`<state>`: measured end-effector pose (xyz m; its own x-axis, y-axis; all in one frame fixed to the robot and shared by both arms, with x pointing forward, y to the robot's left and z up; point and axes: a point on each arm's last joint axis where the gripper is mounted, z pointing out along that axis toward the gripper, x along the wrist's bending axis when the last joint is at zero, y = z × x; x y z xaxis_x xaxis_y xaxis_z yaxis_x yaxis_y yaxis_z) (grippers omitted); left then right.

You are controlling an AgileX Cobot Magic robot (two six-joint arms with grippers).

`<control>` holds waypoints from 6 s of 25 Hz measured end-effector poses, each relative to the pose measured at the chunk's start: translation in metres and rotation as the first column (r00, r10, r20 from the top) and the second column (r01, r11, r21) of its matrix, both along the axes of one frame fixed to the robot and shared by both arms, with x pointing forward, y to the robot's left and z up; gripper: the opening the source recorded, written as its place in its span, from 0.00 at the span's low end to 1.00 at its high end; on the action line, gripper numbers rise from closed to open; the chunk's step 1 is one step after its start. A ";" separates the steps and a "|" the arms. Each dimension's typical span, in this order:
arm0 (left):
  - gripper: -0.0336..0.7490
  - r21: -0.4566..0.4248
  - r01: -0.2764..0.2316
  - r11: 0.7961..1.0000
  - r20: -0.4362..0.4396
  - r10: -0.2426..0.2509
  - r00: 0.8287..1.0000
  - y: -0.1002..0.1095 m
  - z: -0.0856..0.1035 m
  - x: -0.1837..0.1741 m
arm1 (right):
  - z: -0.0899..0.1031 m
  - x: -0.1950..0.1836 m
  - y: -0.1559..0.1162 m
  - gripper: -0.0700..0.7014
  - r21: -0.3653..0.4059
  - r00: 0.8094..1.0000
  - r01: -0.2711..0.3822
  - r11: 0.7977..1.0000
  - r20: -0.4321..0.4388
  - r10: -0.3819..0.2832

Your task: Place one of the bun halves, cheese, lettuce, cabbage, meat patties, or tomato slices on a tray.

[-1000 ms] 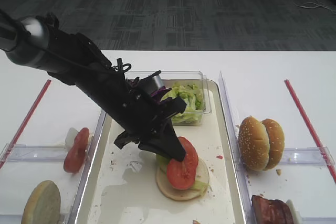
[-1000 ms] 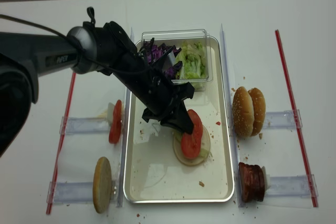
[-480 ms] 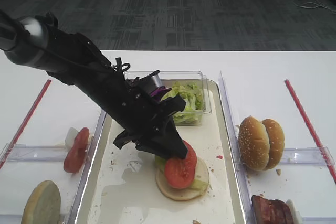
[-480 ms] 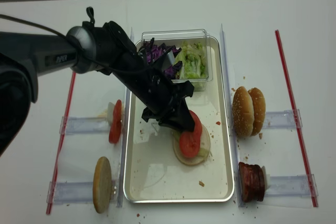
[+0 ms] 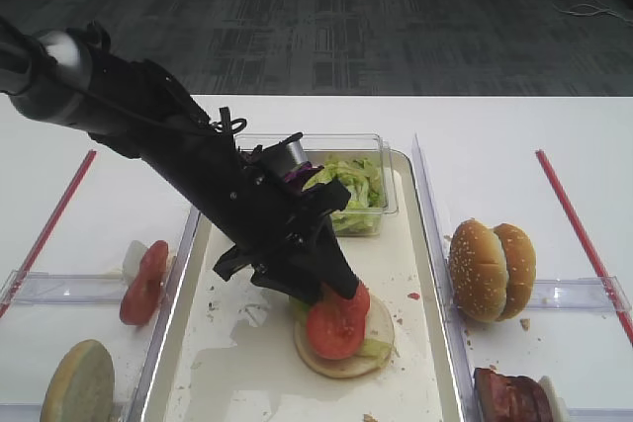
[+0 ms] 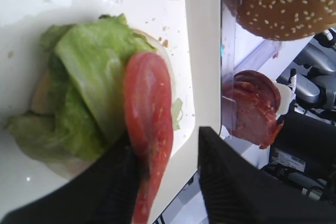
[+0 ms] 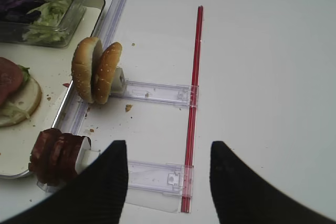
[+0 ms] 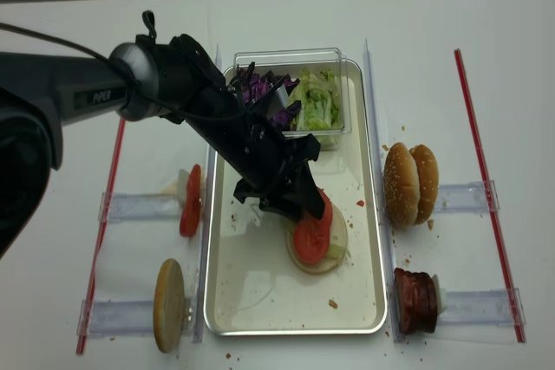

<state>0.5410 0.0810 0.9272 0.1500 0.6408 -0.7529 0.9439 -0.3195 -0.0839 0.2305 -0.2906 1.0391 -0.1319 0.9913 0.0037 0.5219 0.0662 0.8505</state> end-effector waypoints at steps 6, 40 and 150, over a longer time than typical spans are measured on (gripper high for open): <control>0.40 0.045 0.032 0.998 0.001 -0.032 0.999 -0.001 0.012 0.007 | 0.000 0.000 0.000 0.61 0.002 1.000 0.001 1.000 0.000 -0.001; 0.40 0.536 -0.204 0.819 0.282 0.055 0.958 0.049 0.089 0.038 | 0.000 0.000 0.000 0.61 0.002 1.000 0.001 1.000 0.000 -0.001; 0.72 0.126 -0.703 0.699 0.947 0.125 0.294 0.226 0.112 -0.314 | 0.000 0.000 0.000 0.61 -0.001 1.000 -0.001 1.000 0.000 0.001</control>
